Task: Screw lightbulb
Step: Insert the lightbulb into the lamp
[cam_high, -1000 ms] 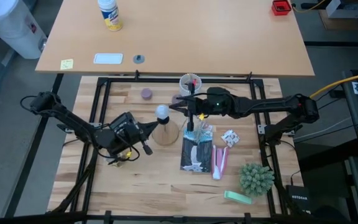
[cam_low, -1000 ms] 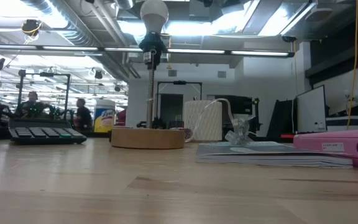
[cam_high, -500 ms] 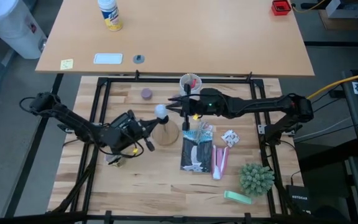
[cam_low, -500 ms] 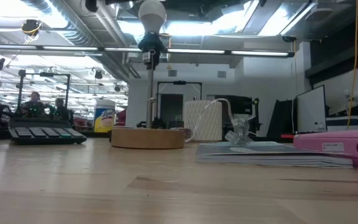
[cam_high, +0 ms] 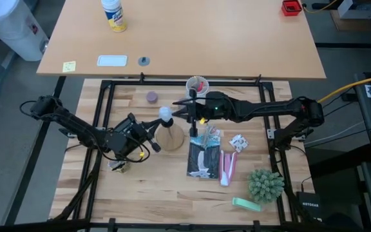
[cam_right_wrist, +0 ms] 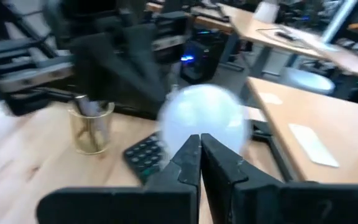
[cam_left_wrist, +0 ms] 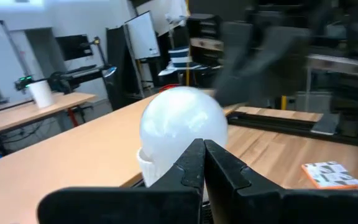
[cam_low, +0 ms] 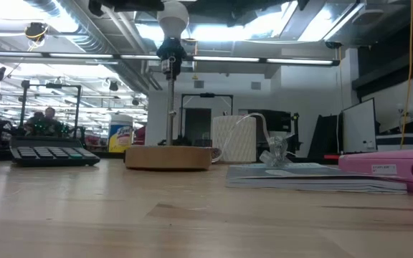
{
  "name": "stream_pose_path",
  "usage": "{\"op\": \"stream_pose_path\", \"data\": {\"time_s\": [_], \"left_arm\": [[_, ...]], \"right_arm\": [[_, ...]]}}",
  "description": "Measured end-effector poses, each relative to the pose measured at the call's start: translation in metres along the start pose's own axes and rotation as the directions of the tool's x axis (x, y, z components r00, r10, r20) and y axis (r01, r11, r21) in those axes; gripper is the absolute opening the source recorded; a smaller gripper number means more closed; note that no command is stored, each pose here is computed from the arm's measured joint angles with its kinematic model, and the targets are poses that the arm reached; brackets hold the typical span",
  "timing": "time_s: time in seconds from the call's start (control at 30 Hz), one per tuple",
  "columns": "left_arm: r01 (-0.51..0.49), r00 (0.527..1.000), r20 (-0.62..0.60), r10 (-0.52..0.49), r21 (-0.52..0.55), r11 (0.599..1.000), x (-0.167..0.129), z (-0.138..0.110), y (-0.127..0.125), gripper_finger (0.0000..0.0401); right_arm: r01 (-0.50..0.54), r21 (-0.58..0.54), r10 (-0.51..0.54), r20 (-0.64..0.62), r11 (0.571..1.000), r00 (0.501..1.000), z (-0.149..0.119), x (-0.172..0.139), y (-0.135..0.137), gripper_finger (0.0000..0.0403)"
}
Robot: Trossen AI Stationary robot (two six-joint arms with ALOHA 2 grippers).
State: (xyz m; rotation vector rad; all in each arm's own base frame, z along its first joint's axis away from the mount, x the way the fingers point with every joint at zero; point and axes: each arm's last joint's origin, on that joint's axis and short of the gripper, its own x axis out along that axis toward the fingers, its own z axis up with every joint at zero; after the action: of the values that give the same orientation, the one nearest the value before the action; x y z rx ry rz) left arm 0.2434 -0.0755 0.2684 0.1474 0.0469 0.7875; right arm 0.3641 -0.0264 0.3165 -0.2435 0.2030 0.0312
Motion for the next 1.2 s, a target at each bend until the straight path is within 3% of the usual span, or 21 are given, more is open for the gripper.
{"op": "stream_pose_path", "data": {"time_s": [0.37,0.53,0.87,1.2], "left_arm": [[0.024,1.0,0.004,-0.024,0.001,1.0,-0.007,0.001,-0.003,0.0001],[0.053,0.999,0.013,-0.053,-0.005,0.999,-0.014,0.002,-0.006,0.0001],[0.061,0.997,0.038,-0.062,0.014,0.998,-0.016,0.007,-0.006,0.0001],[0.09,0.995,0.047,-0.089,-0.014,0.996,-0.011,0.007,-0.005,0.0001]], "right_arm": [[-0.093,0.029,0.092,0.019,0.995,0.996,0.001,-0.001,0.003,0.0016],[-0.081,0.013,0.08,0.066,0.997,0.995,0.014,-0.014,0.001,0.0016],[0.104,-0.087,-0.1,0.059,0.991,0.993,0.015,-0.013,-0.006,0.0017],[0.141,-0.127,-0.135,0.054,0.982,0.989,0.007,-0.003,-0.012,0.0017]]}}
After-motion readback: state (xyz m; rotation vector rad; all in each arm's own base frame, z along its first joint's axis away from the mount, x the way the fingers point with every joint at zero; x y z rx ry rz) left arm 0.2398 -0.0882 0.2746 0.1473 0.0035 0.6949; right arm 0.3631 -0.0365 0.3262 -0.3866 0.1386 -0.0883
